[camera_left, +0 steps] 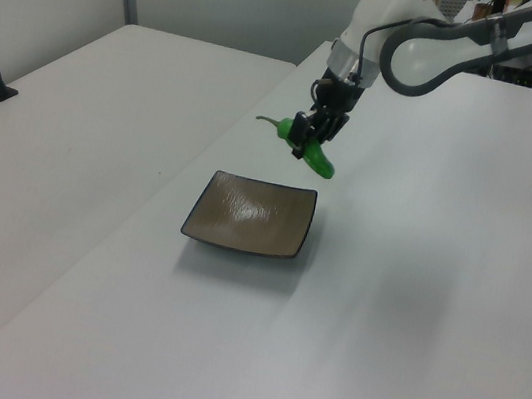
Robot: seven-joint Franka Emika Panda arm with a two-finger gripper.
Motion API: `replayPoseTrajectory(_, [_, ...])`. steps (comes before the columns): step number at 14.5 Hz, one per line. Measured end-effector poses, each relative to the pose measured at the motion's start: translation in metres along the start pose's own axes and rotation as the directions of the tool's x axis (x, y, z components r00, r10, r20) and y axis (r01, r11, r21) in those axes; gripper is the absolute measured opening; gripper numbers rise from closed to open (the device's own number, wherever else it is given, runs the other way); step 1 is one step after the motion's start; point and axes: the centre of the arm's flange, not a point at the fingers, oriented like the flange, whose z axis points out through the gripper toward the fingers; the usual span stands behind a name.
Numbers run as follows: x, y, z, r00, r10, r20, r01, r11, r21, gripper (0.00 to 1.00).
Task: Chili peppers are placed on a ceramic plate
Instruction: 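Lower the chili pepper onto the plate and open the gripper, then raise the open gripper up away from the plate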
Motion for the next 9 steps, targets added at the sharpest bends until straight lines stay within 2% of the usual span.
replayPoseTrajectory(4, [-0.016,-0.053,0.039,0.999,-0.003,-0.040,0.005,0.998,0.063,0.34])
replayPoseTrajectory(6, [-0.021,-0.060,0.060,0.999,-0.010,-0.041,0.013,0.997,0.072,0.41])
replayPoseTrajectory(8, [-0.019,-0.060,0.064,0.999,-0.008,-0.042,0.011,0.997,0.073,0.63])
replayPoseTrajectory(9, [-0.017,-0.060,0.062,0.999,-0.007,-0.046,0.011,0.997,0.074,0.78])
